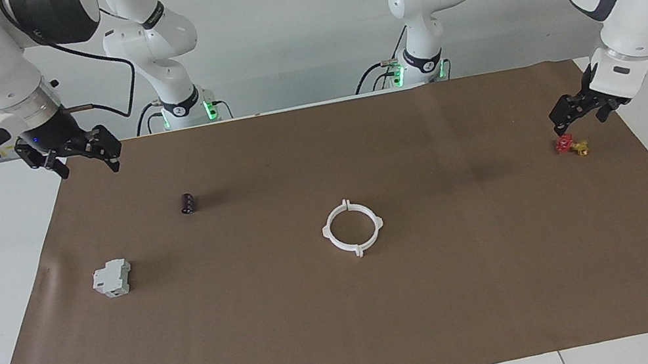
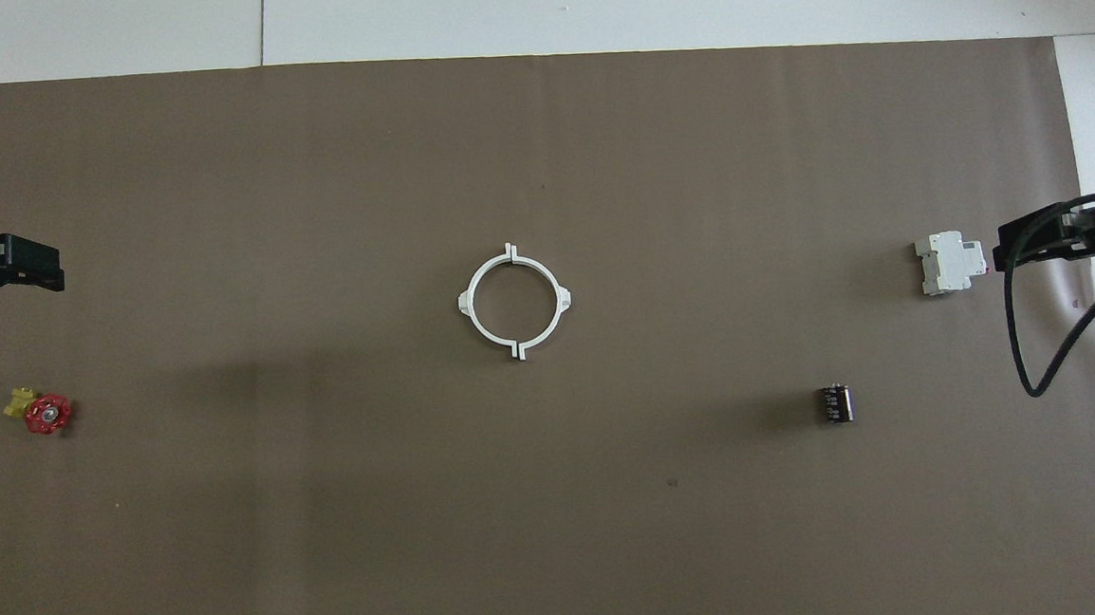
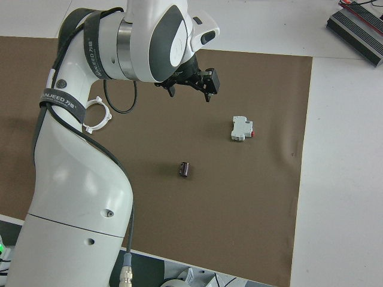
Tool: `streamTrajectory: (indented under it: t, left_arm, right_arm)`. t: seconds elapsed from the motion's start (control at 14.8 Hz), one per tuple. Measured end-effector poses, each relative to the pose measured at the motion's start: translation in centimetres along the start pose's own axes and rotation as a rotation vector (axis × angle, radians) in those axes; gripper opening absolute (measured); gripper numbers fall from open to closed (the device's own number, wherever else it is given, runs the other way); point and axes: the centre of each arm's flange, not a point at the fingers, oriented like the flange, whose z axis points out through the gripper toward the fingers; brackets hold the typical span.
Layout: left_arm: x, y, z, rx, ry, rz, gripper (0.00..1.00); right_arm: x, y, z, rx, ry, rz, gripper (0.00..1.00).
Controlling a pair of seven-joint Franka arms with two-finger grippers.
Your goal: Assemble drain pipe with both arms
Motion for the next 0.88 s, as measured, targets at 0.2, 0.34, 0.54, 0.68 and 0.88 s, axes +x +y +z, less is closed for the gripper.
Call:
streamTrajectory:
  t: [0.2, 0.34, 0.54, 0.68, 0.88]
  left_arm:
    - [-0.8, -1.0, -0.5, -0.01, -0.002, 0.022, 1.0]
    - [-0.8, 1.0, -0.1, -0.014, -0.009, 0.045, 1.0]
    - [-0.5, 4.9, 0.9, -0.013, -0.012, 0.033, 1.0]
    - [-0.6, 6.3, 1.4, -0.013, -0.018, 0.032, 1.0]
    - [-0.8, 6.2, 0.7, -0.014, -0.007, 0.029, 1.0]
  right_arm:
    - [0.0, 0.0, 0.0, 0.0, 0.0, 0.0, 1.0]
    - [0.0, 0.0, 0.0, 0.0, 0.0, 0.0, 1.0]
    - [0.0, 0.0, 0.0, 0.0, 0.0, 0.0, 1.0]
    - [0.0, 0.0, 0.0, 0.0, 0.0, 0.0, 1.0]
    - [0.0, 0.0, 0.0, 0.0, 0.0, 0.0, 1.0]
